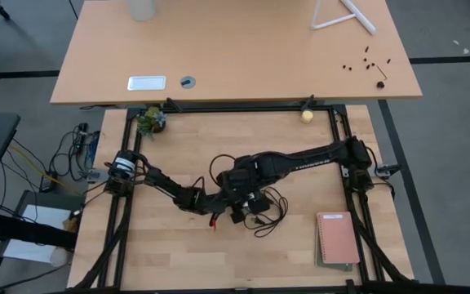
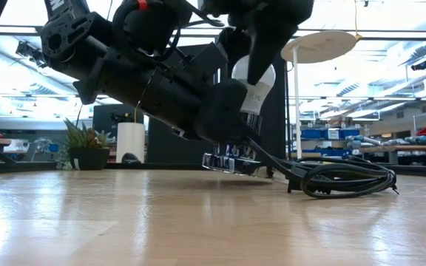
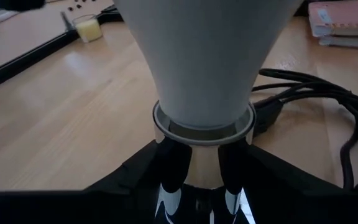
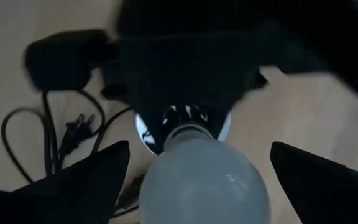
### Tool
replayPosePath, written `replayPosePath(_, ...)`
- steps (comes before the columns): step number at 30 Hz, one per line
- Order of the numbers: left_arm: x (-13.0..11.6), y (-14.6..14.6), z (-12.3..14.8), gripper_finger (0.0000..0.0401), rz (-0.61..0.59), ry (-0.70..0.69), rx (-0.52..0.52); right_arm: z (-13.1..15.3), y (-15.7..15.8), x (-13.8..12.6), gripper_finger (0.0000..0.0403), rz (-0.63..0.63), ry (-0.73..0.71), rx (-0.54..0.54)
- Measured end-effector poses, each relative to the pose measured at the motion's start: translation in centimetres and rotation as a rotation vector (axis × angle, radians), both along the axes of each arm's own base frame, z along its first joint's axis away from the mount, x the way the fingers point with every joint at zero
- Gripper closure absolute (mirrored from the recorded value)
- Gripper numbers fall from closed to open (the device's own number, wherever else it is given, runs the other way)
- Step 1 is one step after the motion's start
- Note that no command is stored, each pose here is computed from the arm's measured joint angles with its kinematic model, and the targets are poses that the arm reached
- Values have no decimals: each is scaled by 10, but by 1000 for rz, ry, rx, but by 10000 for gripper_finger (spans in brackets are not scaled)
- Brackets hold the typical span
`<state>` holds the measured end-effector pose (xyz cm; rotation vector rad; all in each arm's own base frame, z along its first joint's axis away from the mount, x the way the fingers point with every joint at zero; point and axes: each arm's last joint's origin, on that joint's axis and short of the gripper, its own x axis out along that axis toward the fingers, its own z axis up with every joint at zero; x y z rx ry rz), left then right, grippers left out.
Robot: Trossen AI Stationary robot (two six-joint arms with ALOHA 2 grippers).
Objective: Screw lightbulb
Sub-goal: Insert the light bulb into the lamp
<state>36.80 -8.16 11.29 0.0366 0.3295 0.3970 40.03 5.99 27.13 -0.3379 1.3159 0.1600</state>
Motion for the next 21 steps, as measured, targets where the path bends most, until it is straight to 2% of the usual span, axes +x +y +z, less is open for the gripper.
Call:
replayPosePath(9,0,-1,-1,206,-55,23,11,0,12,-2,7,359,29,-128)
replayPosePath(21,0,-2,-2,206,-104,30,-6,-5,11,-5,19,589,87,-139)
